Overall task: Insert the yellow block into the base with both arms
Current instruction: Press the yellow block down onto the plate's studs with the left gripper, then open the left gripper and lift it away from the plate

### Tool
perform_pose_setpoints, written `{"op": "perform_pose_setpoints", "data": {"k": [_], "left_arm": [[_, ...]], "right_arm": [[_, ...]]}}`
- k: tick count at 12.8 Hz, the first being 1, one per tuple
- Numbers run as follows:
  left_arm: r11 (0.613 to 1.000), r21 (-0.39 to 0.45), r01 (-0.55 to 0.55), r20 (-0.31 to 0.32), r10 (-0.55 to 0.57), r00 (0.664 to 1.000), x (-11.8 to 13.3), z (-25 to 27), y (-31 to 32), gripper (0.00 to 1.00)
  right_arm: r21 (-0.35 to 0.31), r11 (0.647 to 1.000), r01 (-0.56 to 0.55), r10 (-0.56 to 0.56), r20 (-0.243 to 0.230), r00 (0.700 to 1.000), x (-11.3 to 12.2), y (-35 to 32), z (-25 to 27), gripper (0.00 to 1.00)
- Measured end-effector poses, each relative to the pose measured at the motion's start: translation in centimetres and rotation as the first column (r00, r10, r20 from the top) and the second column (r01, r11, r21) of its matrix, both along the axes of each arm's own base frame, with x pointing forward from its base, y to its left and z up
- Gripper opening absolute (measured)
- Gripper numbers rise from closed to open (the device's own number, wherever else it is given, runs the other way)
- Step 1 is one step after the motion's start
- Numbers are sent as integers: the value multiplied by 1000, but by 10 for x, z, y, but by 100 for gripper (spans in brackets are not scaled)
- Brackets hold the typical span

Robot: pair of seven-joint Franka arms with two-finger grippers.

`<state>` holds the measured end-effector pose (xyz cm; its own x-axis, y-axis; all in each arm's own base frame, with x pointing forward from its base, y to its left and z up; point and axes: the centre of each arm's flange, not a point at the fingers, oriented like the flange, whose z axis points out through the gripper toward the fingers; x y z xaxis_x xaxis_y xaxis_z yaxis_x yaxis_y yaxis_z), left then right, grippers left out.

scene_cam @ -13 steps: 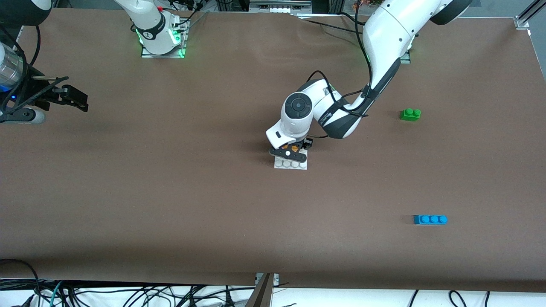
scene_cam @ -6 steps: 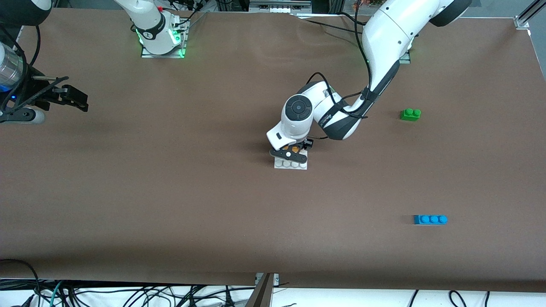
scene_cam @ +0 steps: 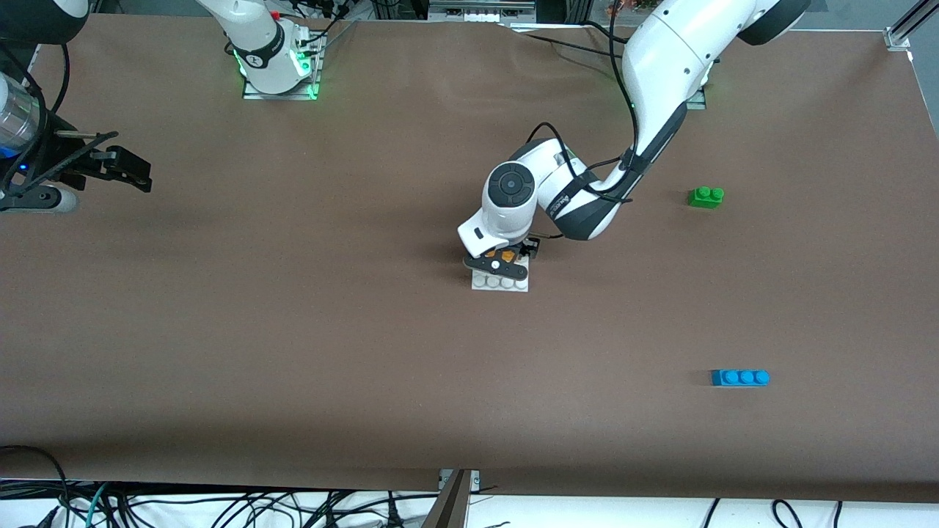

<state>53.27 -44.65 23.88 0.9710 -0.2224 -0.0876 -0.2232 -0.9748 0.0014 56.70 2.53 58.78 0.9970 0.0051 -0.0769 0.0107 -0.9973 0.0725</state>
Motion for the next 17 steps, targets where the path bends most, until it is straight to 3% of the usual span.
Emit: {"op": "perform_pose_setpoints", "data": {"k": [1, 6, 10, 13, 17], "left_arm": [[1000, 20, -7, 0, 7, 1000, 4, 17, 4, 100], [995, 36, -88, -7, 89, 996, 11, 123, 35, 100], [998, 4, -68, -38, 68, 997, 47, 174, 116, 100], [1000, -13, -20, 21, 20, 1000, 73, 235, 195, 100], [998, -13, -55, 106, 56, 993, 76, 301, 246, 100]], "right_arm": [[0, 1000, 0, 0, 0, 1000, 0, 0, 0, 100], [0, 1000, 0, 0, 1, 1000, 0, 0, 0, 100], [0, 1000, -1, 1, 2, 1000, 0, 0, 1, 100], [0, 1000, -1, 1, 4, 1000, 0, 1, 2, 100], [0, 1000, -1, 1, 5, 1000, 0, 1, 2, 100]]}}
